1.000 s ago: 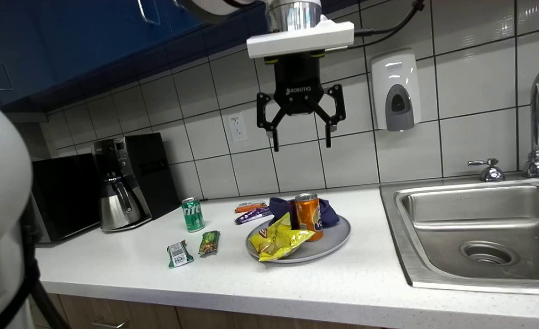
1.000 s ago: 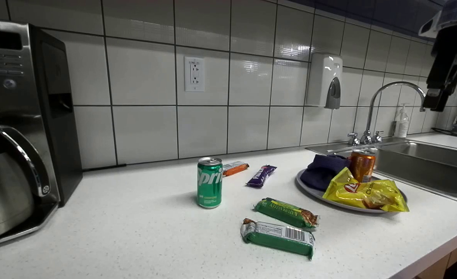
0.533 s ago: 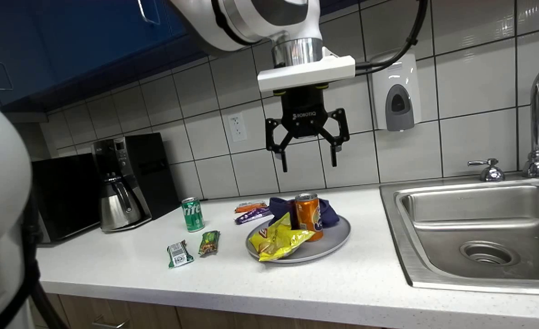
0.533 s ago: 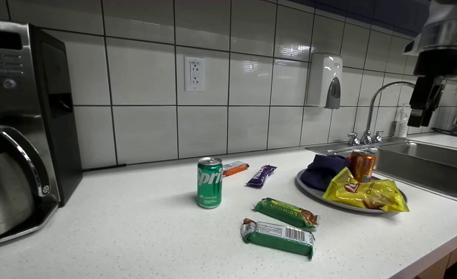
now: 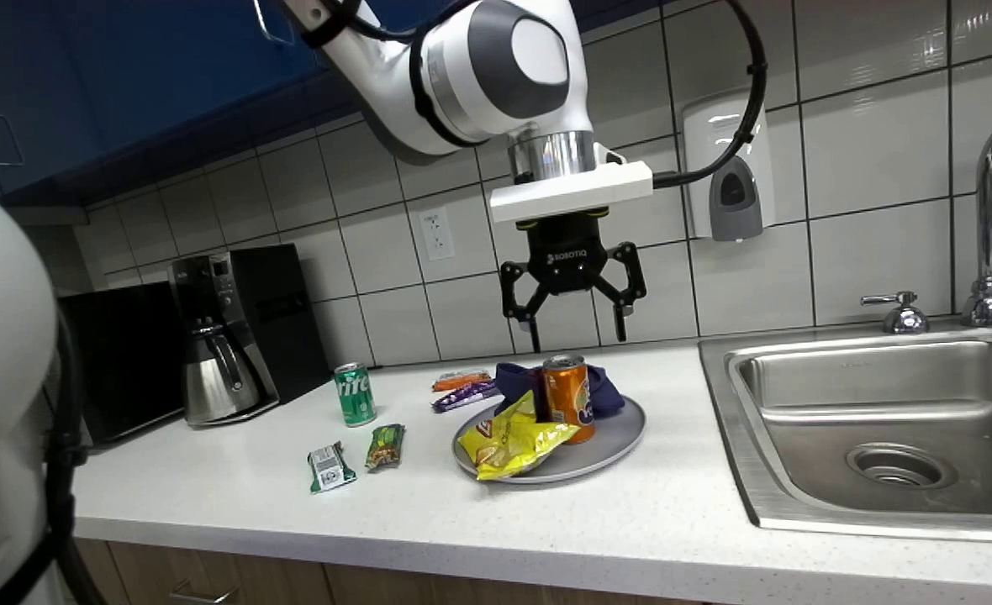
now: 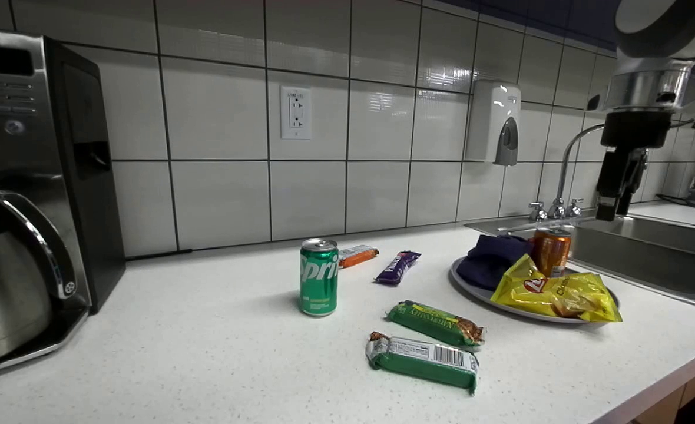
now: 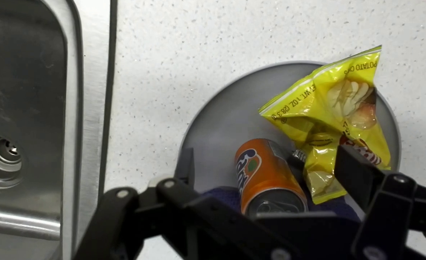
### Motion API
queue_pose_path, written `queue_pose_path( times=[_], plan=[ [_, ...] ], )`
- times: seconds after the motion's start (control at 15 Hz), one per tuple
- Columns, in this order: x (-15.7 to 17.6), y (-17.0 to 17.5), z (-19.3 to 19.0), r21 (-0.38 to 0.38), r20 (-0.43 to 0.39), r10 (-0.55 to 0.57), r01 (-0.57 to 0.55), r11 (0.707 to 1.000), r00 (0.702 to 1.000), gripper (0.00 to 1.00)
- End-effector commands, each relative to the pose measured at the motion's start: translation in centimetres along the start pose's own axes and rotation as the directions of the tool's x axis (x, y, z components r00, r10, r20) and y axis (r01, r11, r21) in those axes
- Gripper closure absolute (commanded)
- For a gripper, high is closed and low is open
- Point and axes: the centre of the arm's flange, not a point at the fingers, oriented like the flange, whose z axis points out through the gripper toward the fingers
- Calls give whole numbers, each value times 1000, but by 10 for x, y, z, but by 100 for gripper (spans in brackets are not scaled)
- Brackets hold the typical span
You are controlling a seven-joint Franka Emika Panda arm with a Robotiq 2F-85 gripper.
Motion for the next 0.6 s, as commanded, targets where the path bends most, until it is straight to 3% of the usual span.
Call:
queue_pose_path(
  times=[0.0, 0.53],
  plan=[
    [23, 10, 14, -16, 6, -19, 19, 1000, 1000, 0],
    [56, 3, 35, -32, 5, -44, 44, 999, 999, 0]
  ],
)
